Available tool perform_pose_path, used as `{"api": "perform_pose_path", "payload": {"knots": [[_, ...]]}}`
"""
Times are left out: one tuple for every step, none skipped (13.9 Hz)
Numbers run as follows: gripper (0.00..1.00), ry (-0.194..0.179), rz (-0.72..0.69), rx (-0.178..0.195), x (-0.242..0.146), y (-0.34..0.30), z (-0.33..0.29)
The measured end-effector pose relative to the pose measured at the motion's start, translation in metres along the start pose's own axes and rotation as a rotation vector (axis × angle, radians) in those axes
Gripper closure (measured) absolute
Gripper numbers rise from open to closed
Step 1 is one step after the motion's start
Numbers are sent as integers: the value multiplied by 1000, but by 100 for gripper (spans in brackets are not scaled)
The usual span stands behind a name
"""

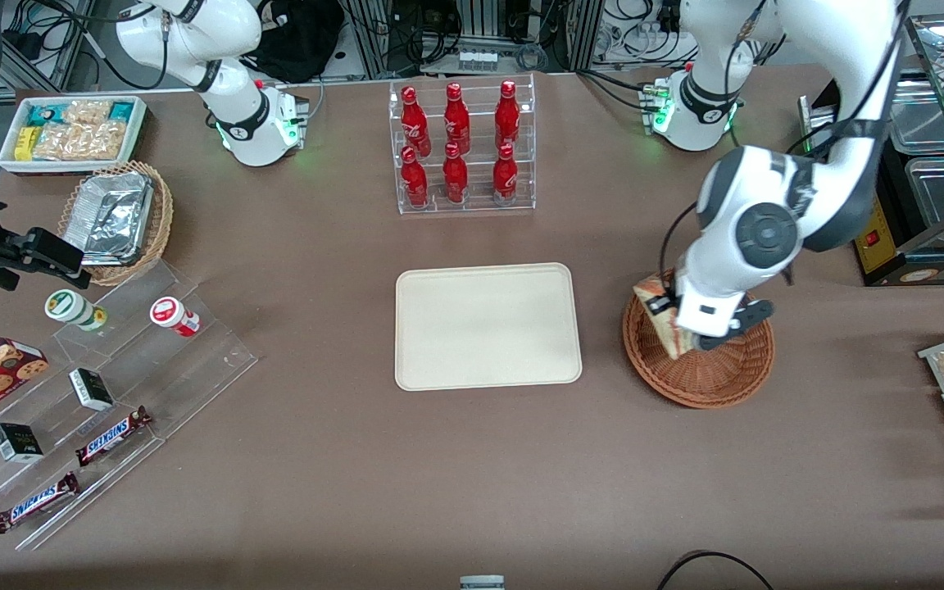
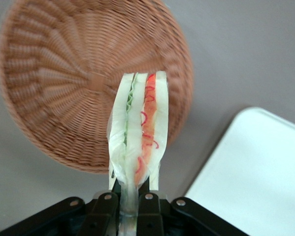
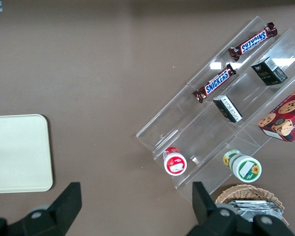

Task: Place sandwich from basket to tray
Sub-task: 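Lift the sandwich and carry it over the cream tray, then lower the sandwich onto the tray and open the left gripper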

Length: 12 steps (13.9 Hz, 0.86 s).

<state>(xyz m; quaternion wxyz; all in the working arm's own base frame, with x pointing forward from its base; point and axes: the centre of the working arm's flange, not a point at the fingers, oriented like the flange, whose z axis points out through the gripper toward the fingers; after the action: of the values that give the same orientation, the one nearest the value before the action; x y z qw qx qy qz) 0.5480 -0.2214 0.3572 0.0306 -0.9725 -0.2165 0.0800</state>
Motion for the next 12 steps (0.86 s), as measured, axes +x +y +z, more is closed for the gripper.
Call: {"api": "perform_pose_path", "payload": {"knots": [[87,0,31,2,-8,17,3],[87,0,60,2,-17,33,6],[87,1,88,2,-25,50,9],[87,2,119,0,-34,69,13],[87,3,148,-3,-43,87,16],[87,5,178,-7,-53,106,19],[87,7,202,-11,-63,125,22],[87,8,220,-15,-72,141,26],[87,9,235,-18,-82,157,30],[87,8,243,-19,-91,170,35],[87,7,247,-20,-100,182,40],[87,8,250,-22,-108,192,45]]}}
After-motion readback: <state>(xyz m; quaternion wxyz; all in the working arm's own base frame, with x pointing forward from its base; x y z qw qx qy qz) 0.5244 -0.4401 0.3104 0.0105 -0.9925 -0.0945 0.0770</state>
